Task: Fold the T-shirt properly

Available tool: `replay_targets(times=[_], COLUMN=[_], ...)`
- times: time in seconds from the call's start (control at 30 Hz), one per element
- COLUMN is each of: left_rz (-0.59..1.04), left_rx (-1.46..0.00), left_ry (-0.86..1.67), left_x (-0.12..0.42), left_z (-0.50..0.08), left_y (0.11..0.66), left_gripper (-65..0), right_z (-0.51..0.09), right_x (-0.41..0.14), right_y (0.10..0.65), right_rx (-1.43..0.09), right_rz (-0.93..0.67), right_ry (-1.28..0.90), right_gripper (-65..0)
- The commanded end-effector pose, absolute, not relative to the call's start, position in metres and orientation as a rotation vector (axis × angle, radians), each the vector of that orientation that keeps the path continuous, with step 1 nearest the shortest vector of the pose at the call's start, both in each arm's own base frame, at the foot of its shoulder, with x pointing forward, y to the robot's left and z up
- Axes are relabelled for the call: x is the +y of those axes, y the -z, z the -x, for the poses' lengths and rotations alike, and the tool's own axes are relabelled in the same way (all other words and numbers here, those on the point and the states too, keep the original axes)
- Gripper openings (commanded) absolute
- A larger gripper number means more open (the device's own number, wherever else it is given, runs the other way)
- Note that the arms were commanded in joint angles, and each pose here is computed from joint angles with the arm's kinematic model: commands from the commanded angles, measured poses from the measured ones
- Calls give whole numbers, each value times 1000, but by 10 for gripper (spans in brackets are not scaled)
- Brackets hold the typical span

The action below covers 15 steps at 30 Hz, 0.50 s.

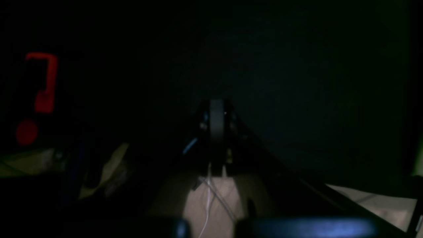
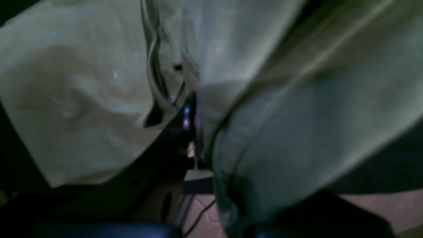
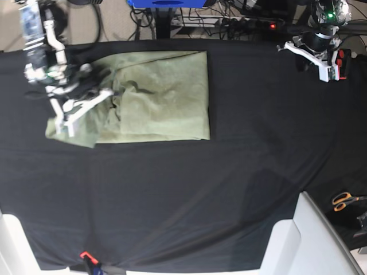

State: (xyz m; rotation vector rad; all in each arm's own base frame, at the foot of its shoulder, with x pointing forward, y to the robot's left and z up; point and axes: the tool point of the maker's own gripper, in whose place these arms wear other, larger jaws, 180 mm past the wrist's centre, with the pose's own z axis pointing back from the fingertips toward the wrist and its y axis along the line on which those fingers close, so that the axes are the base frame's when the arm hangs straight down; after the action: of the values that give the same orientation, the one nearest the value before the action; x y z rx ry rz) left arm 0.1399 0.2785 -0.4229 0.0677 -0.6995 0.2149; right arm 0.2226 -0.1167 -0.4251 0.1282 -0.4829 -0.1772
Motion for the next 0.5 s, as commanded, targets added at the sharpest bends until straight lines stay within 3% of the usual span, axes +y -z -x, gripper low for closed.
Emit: replay_targets(times=[0.0,0.47], left_rz=[-79,-78], left_rx=[-725,-739], left_ry=[-208,-210], left_x=[283,283], left_z=[-143,-149], left_y=[416,414], left_gripper=[-650,-650], right_z=[-230,-223], right_x=[-110,11], right_y=[415,404], right_rx=[-530,-475], right_rz=[-123,-232], right_ry=[174,82], right_gripper=[-648,-645])
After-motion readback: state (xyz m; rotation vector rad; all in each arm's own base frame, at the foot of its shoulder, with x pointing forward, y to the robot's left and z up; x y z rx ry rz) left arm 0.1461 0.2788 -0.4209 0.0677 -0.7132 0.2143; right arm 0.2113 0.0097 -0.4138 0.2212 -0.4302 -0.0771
